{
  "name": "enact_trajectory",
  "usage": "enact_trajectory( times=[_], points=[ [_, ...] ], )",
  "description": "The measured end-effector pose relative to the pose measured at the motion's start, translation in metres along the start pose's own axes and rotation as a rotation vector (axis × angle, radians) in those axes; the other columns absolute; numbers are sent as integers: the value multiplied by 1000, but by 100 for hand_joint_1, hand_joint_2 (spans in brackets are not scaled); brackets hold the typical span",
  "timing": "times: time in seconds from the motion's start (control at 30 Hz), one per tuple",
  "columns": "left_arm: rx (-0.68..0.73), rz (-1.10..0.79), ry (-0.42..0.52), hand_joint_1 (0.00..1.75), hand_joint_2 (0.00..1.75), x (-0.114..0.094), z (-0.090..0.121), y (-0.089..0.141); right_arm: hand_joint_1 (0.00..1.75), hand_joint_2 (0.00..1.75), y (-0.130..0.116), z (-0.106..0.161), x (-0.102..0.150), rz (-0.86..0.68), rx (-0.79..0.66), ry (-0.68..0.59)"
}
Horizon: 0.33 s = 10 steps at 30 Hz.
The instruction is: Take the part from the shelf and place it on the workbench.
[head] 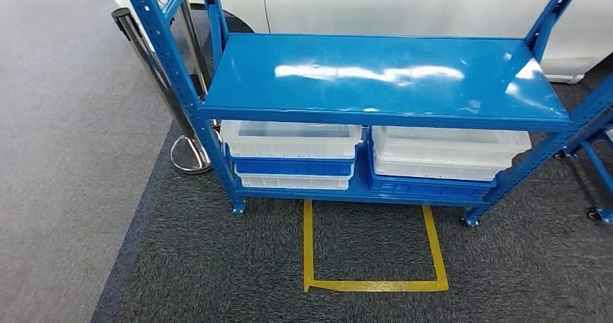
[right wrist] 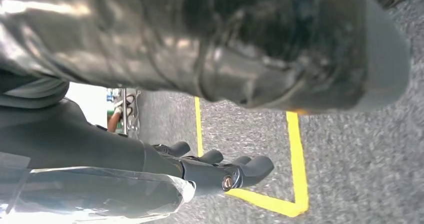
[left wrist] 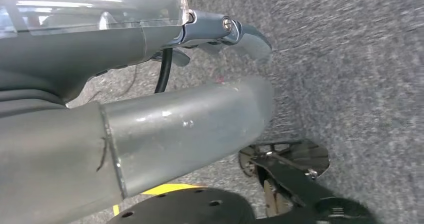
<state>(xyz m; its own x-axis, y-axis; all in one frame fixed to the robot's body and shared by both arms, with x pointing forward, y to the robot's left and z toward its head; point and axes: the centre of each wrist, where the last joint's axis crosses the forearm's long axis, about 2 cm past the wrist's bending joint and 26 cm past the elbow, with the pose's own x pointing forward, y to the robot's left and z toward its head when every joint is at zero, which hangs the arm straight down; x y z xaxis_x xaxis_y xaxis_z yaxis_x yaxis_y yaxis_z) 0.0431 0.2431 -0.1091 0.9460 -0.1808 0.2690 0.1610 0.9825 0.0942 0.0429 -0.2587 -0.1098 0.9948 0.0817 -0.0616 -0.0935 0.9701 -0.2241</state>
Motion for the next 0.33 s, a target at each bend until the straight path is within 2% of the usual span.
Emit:
enact_trajectory(
  times=[0.03, 0.17, 0.33],
  points=[
    [1, 0, -1, 0, 0, 1, 0, 0, 0, 0, 0, 0, 0, 6, -9, 1],
    [-6, 1, -5, 0, 175, 6, -1, 1, 0, 175, 0, 0, -2, 22, -36, 24],
    [-21, 17, 15, 0, 175, 5, -1, -1, 0, 175, -2, 0, 0, 28, -46, 30]
  ],
)
